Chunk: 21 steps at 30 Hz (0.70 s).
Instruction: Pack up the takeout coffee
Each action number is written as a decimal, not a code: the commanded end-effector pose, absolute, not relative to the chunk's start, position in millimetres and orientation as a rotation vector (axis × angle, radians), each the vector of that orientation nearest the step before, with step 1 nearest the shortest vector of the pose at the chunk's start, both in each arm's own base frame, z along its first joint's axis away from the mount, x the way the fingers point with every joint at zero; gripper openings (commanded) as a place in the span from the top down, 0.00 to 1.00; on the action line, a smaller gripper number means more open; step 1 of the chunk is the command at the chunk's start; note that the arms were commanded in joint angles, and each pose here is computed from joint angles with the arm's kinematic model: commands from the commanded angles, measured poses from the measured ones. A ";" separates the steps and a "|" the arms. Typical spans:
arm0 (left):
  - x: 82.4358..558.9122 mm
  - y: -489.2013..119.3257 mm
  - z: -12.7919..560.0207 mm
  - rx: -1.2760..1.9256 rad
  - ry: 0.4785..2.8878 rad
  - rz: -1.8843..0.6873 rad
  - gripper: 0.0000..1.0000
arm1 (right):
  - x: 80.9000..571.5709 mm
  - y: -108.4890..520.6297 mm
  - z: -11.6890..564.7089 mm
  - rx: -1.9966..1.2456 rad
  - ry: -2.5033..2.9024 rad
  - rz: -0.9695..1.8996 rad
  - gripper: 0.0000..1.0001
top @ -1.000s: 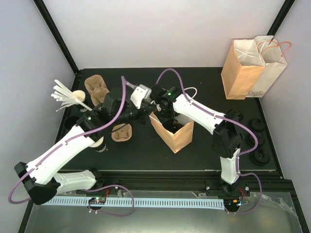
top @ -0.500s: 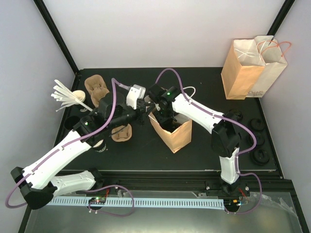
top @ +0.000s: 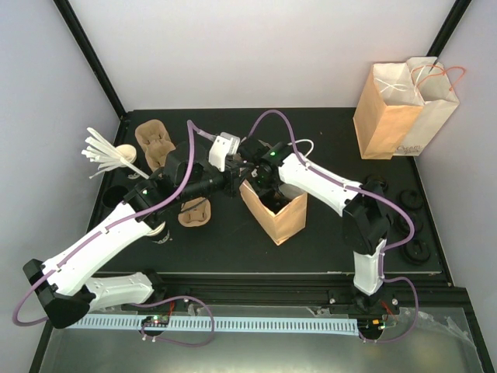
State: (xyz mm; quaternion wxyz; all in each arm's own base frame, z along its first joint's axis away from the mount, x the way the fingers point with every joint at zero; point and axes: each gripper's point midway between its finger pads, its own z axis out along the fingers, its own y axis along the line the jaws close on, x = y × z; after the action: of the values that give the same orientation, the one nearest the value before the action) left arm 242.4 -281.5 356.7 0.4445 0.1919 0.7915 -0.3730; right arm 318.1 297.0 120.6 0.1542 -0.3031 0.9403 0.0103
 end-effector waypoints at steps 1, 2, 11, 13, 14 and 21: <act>240.6 -280.2 417.0 0.448 1.756 -0.983 0.99 | 299.4 284.1 89.7 -0.896 2.857 -0.022 0.33; 241.0 -279.6 415.0 0.446 1.762 -0.977 0.99 | 304.8 285.7 107.3 -0.878 2.820 -0.016 0.30; 241.0 -280.3 405.5 0.452 1.794 -0.970 0.98 | 337.9 286.7 225.5 -0.749 2.584 -0.023 0.00; 241.3 -280.1 403.8 0.451 1.801 -0.964 0.98 | 338.3 285.6 242.8 -0.736 2.558 -0.013 0.00; 241.4 -279.1 403.5 0.448 1.804 -0.961 0.98 | 338.4 284.4 250.1 -0.730 2.547 -0.013 0.00; 245.6 -268.6 388.6 0.395 1.849 -0.908 0.98 | 329.2 272.1 315.9 -0.661 2.422 0.070 0.00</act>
State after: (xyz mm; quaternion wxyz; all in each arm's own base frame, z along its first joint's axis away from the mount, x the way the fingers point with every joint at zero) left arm 247.6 -278.1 373.3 0.4758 0.1788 0.7753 -0.3750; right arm 339.7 292.0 265.0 0.2623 -0.2674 0.9271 0.0164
